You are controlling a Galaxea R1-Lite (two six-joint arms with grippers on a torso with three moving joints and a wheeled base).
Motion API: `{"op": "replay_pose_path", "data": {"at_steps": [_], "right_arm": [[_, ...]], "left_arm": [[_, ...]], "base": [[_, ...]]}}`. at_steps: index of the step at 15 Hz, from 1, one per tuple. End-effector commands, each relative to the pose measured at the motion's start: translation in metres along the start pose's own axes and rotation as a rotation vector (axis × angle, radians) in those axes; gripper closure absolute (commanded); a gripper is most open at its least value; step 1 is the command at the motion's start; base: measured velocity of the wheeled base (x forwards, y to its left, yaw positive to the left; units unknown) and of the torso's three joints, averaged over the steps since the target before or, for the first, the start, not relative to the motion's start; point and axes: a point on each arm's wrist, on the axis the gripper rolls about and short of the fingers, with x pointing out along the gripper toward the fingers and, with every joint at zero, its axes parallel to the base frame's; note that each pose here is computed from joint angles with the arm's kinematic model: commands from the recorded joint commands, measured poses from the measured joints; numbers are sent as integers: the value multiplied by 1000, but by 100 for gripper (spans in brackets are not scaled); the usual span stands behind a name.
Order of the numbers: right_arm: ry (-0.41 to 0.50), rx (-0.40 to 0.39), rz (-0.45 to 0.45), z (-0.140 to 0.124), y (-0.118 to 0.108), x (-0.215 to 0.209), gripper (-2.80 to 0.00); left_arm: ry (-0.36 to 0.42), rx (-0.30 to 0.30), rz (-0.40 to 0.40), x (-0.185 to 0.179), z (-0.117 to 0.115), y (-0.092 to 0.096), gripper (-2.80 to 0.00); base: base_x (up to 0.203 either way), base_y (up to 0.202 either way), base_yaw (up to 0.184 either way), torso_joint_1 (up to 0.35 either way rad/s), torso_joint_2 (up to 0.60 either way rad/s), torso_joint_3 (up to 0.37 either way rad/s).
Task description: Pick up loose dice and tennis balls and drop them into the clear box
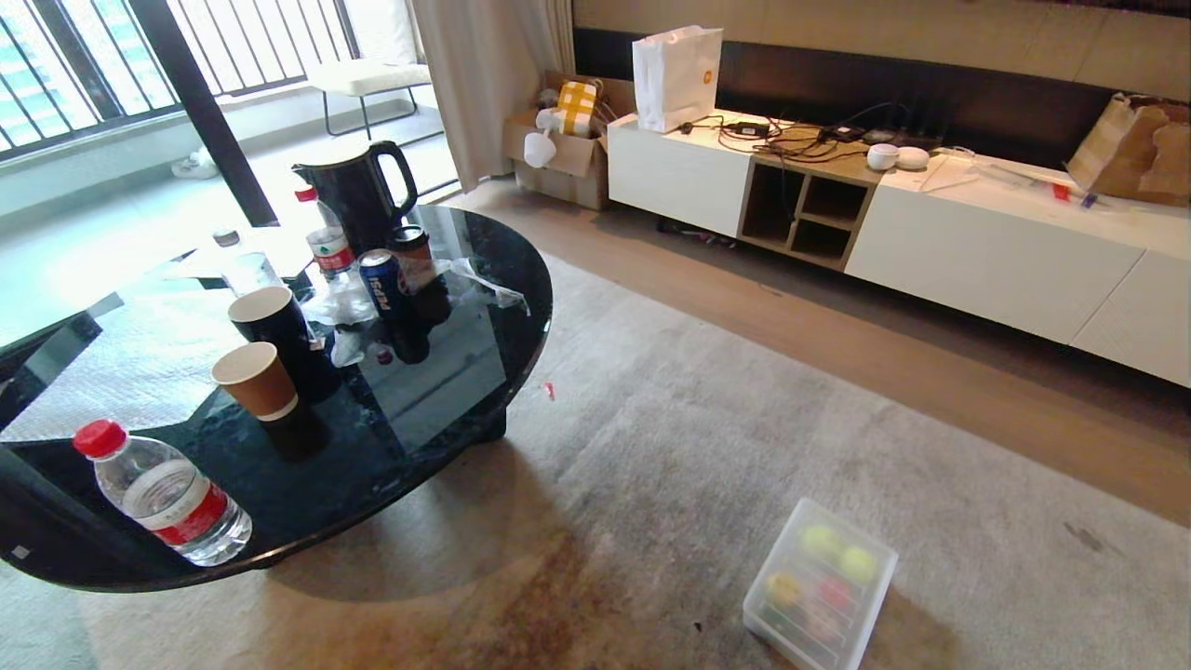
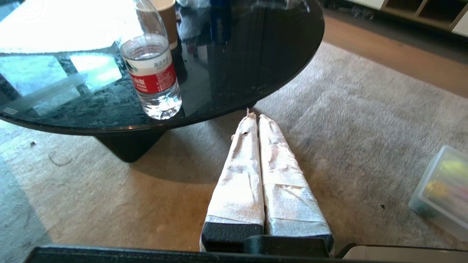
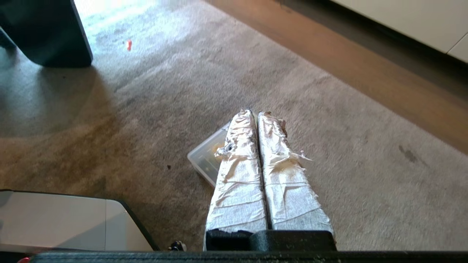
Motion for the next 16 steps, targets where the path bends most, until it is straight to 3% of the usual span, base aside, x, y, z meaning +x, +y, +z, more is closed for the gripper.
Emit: {"op": "replay_pose_path", "data": {"at_steps": [1, 16], "right_arm": [[2, -1, 1, 0, 0, 0, 0], [2, -1, 1, 0, 0, 0, 0]], "left_arm": [[2, 0, 1, 0, 0, 0, 0], [2, 0, 1, 0, 0, 0, 0]], "base": [[0, 0, 0, 2, -2, 205], [0, 0, 0, 1, 4, 175]]}}
